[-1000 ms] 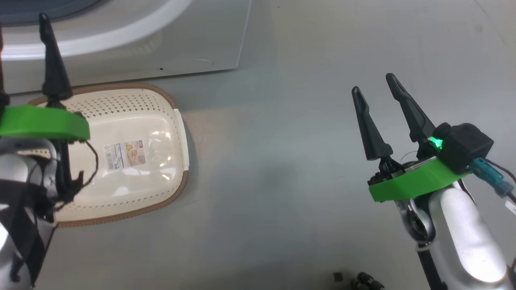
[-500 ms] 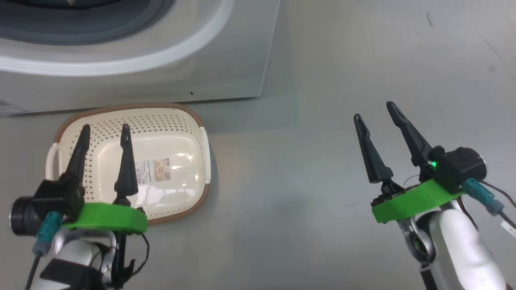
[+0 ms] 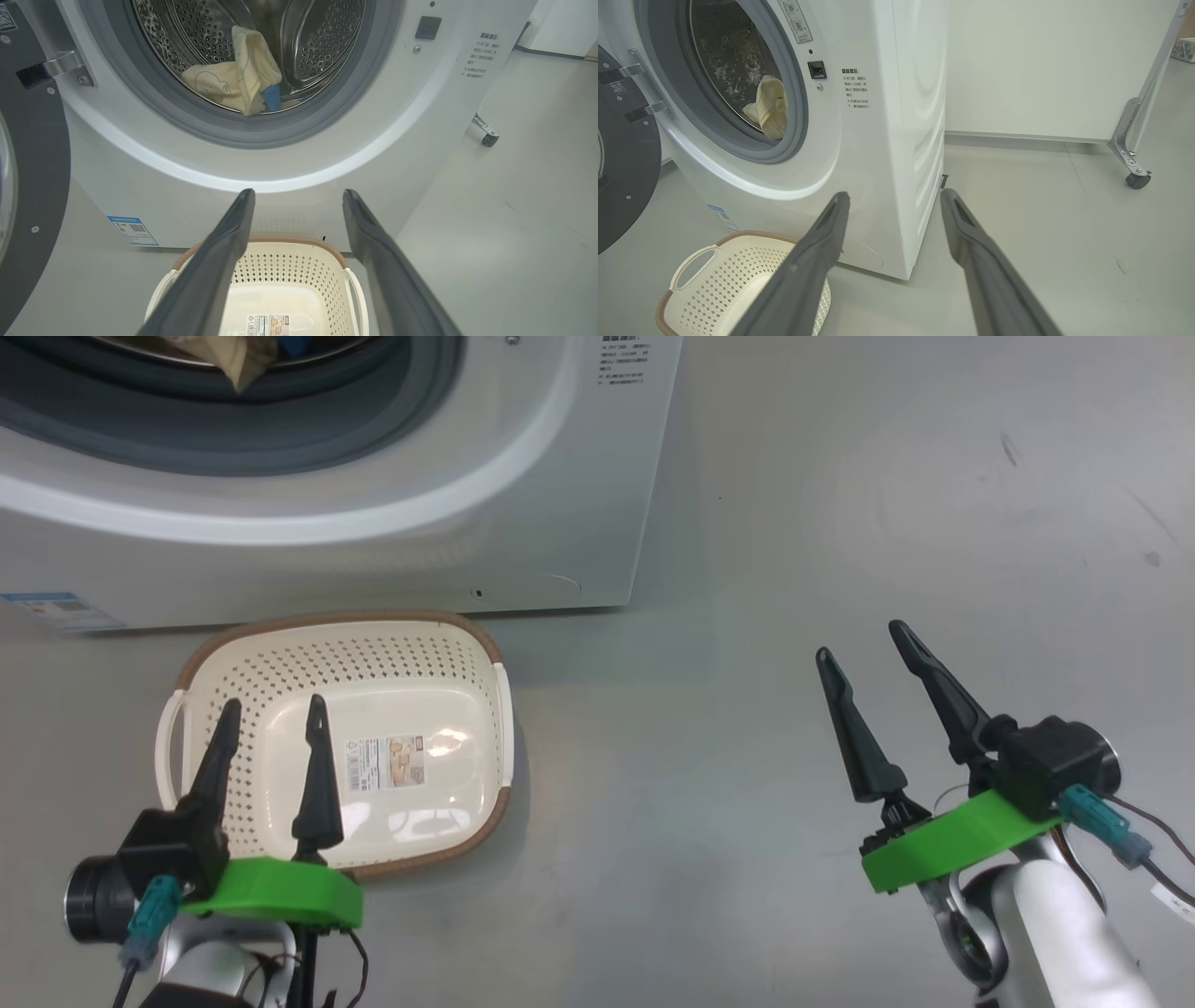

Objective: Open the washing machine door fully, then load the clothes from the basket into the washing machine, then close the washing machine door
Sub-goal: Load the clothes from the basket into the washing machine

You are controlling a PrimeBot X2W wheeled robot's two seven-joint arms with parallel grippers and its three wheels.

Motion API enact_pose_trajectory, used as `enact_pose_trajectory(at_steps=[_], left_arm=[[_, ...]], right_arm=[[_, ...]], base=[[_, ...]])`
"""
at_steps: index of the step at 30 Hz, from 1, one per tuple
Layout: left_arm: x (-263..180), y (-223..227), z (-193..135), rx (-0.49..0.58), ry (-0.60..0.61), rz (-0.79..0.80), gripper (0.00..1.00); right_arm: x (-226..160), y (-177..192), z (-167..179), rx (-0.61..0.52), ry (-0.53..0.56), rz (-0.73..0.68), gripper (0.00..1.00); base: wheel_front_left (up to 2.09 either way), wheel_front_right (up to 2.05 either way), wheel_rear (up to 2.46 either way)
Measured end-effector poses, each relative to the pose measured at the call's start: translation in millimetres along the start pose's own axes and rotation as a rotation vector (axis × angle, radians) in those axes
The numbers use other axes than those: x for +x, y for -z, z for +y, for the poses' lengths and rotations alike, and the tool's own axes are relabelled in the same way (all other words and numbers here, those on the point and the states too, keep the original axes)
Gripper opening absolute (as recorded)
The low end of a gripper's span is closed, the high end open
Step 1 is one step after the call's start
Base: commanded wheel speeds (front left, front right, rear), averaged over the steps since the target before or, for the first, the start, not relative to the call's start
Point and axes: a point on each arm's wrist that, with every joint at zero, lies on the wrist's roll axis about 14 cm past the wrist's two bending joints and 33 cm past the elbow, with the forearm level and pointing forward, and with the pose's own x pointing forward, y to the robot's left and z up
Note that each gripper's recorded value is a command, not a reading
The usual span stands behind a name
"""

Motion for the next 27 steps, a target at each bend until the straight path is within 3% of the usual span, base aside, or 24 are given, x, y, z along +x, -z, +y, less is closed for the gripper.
enact_pose_trajectory(at_steps=[27], left_arm=[[-1.3,1.5,7.3,-0.007,-0.044,0.007,1.00]], right_arm=[[-10.3,-4.2,6.7,0.000,-0.011,0.002,1.00]], base=[[0.00,0.00,0.00]])
